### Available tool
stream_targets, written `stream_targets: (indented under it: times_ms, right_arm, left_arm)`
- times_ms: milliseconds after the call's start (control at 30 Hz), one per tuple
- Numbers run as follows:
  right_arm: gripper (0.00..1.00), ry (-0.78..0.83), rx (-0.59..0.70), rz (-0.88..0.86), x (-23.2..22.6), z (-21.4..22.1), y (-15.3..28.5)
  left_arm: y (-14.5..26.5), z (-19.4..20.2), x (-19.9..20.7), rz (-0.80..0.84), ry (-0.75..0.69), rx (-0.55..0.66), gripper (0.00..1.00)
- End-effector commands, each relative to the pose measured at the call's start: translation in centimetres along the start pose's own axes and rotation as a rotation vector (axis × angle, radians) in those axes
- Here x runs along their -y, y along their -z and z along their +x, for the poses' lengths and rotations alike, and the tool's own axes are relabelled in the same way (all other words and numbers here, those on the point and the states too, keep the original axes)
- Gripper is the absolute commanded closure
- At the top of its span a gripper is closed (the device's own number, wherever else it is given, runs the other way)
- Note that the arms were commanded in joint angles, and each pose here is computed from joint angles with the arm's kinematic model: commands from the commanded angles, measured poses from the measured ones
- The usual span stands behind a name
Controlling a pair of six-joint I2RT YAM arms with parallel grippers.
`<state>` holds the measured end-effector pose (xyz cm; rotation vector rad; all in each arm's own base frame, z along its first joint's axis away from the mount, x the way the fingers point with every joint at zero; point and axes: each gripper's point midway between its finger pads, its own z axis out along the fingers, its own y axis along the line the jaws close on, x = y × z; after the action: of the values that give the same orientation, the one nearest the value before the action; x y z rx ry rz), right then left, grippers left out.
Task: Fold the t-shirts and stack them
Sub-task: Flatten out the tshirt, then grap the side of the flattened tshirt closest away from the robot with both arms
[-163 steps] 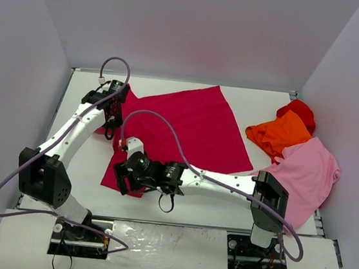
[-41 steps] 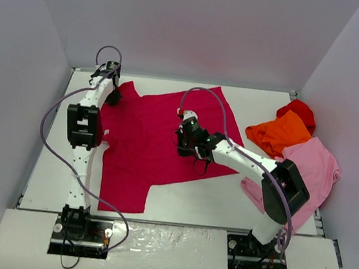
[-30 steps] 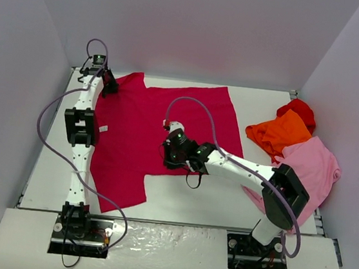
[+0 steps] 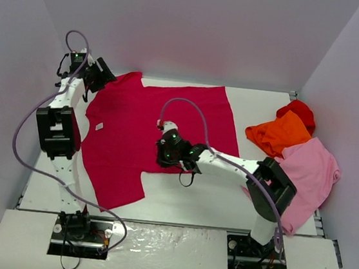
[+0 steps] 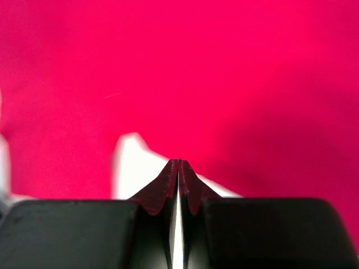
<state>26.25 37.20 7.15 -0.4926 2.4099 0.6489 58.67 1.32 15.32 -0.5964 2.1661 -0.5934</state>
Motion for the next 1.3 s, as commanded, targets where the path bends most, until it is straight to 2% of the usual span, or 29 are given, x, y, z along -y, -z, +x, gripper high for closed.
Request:
stream_targets:
  times_ms: [0, 33, 67, 100, 133, 200, 267, 300, 367, 467, 567, 733, 1000, 1133, 1267]
  right_arm:
    - [0.78, -0.061, 0.074, 0.405, 11.7, -2.8, 6.7]
    - [0.63, -0.066, 0.07, 0.447, 12.8, -2.5, 7.9]
    - [0.54, -0.068, 0.061, 0.473, 13.5, -2.1, 8.6]
    - [0.5, -0.077, 0.045, 0.49, 13.9, -1.5, 9.1]
    - [0.39, -0.099, 0.045, 0.509, 14.5, -0.7, 10.2]
    - [0.32, -0.167, 0.056, 0.526, 15.2, 0.8, 11.7]
    - [0.31, -0.223, 0.063, 0.559, 16.3, 2.0, 12.8]
    - [0.31, -0.246, 0.078, 0.561, 16.5, 2.2, 13.3]
    - [0.31, -0.28, 0.049, 0.569, 17.1, 3.8, 13.1]
    - [0.3, -0.325, -0.017, 0.562, 17.5, 5.9, 12.5]
    - [0.31, -0.347, -0.058, 0.566, 17.7, 7.5, 12.0]
    - [0.32, -0.387, -0.025, 0.62, 19.2, 7.2, 12.9]
    - [0.35, -0.422, -0.022, 0.718, 22.9, 6.3, 13.4]
    - [0.35, -0.431, 0.009, 0.717, 23.9, 4.6, 13.5]
    - [0.36, -0.478, 0.018, 0.702, 26.0, 3.4, 13.0]
  left_arm:
    - [8.6, 1.8, 4.2, 0.077, 0.041, 0.02, 0.27]
    - [9.8, 4.1, 3.5, 0.041, 0.072, -0.035, 0.21]
    - [11.2, 5.6, 3.4, 0.021, 0.088, -0.065, 0.17]
    - [12.6, 6.5, 4.1, 0.029, 0.084, -0.073, 0.15]
    - [14.0, 10.1, 3.6, 0.008, 0.102, -0.143, 0.11]
    - [15.6, 16.1, 1.9, -0.054, 0.077, -0.255, 0.09]
    - [18.2, 20.0, 3.0, -0.074, -0.042, -0.315, 0.09]
    - [19.4, 21.8, 2.3, -0.126, -0.086, -0.364, 0.09]
    - [21.0, 22.7, 1.0, -0.216, -0.19, -0.346, 0.09]
    - [23.4, 25.5, 0.0, -0.278, -0.262, -0.415, 0.09]
    - [25.1, 26.4, -1.5, -0.337, -0.272, -0.432, 0.09]
    - [27.3, 25.4, -4.4, -0.492, -0.324, -0.389, 0.09]
    - [25.8, 27.0, -6.4, -0.58, -0.32, -0.477, 0.09]
    - [24.5, 28.1, -6.0, -0.556, -0.309, -0.536, 0.09]
    - [23.3, 31.0, -3.3, -0.416, -0.221, -0.635, 0.1]
